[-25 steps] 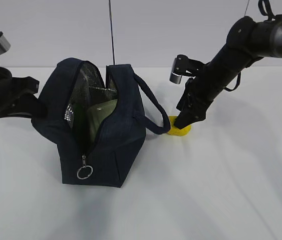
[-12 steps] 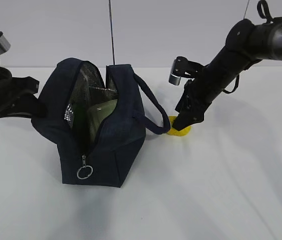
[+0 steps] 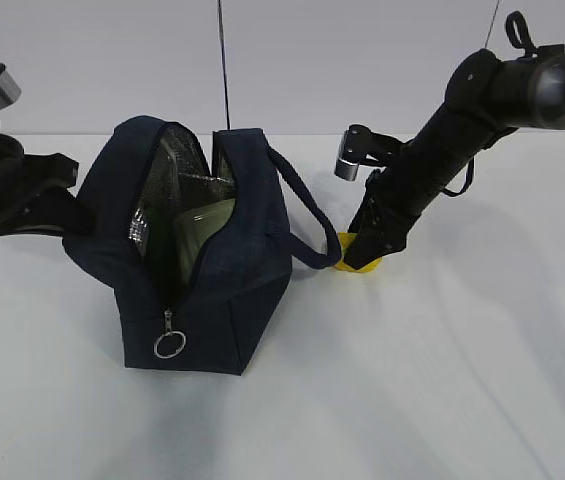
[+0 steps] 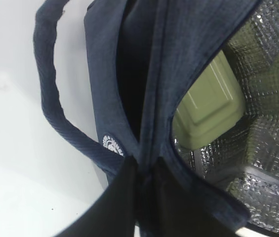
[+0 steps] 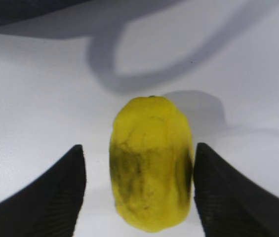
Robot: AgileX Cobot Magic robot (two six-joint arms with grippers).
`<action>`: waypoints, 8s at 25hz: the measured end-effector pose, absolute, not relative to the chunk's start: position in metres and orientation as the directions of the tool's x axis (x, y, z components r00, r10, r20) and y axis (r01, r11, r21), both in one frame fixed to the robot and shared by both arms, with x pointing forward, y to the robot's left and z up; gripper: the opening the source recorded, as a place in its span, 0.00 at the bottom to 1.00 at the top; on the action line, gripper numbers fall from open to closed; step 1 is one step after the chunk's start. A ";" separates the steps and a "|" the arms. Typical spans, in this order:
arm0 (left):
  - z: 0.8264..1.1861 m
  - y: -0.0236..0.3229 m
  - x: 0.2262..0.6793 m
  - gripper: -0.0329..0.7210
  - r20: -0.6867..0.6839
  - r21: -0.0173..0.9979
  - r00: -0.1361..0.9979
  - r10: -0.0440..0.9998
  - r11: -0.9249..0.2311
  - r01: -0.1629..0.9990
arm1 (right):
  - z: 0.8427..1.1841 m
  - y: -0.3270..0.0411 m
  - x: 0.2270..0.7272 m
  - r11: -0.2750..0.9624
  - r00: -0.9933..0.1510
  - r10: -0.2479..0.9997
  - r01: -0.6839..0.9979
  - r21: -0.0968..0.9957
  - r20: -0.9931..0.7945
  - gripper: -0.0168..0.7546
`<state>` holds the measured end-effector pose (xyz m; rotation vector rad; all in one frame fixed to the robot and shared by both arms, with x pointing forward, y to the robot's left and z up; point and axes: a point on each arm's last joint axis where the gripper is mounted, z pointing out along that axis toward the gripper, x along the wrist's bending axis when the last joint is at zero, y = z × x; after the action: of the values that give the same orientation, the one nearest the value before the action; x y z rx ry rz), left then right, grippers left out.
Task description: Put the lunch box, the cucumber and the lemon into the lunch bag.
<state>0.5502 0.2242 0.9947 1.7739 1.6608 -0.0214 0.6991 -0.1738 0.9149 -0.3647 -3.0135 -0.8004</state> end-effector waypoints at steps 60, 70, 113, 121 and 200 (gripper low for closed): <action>0.996 0.222 0.550 0.07 -0.494 0.450 0.162 0.854 0.092 0.889 | 1.071 -0.053 0.674 0.217 -0.438 0.622 0.893 0.395 0.649 0.57; 0.996 0.222 0.549 0.07 -0.496 0.446 0.162 0.853 0.090 0.890 | 1.091 -0.059 0.667 0.235 -0.484 0.650 0.861 0.450 0.586 0.60; 0.997 0.216 0.542 0.07 -0.555 0.380 0.174 0.814 0.061 0.923 | 1.024 -0.086 0.609 0.160 -0.307 0.732 0.945 0.284 0.609 0.19; 1.001 0.200 0.538 0.07 -0.612 0.365 0.192 0.768 0.058 0.929 | 1.022 -0.088 0.610 0.182 -0.330 0.745 0.937 0.298 0.581 0.03; 0.991 0.052 0.572 0.07 -0.544 0.640 0.483 0.687 -0.033 0.768 | 1.058 -0.144 0.593 0.244 -0.325 0.941 0.841 0.483 0.091 0.18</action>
<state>0.5724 0.0522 0.9915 1.7536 1.2388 -0.1043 0.5931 -0.1438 1.0579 -1.9295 -2.6404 -0.7756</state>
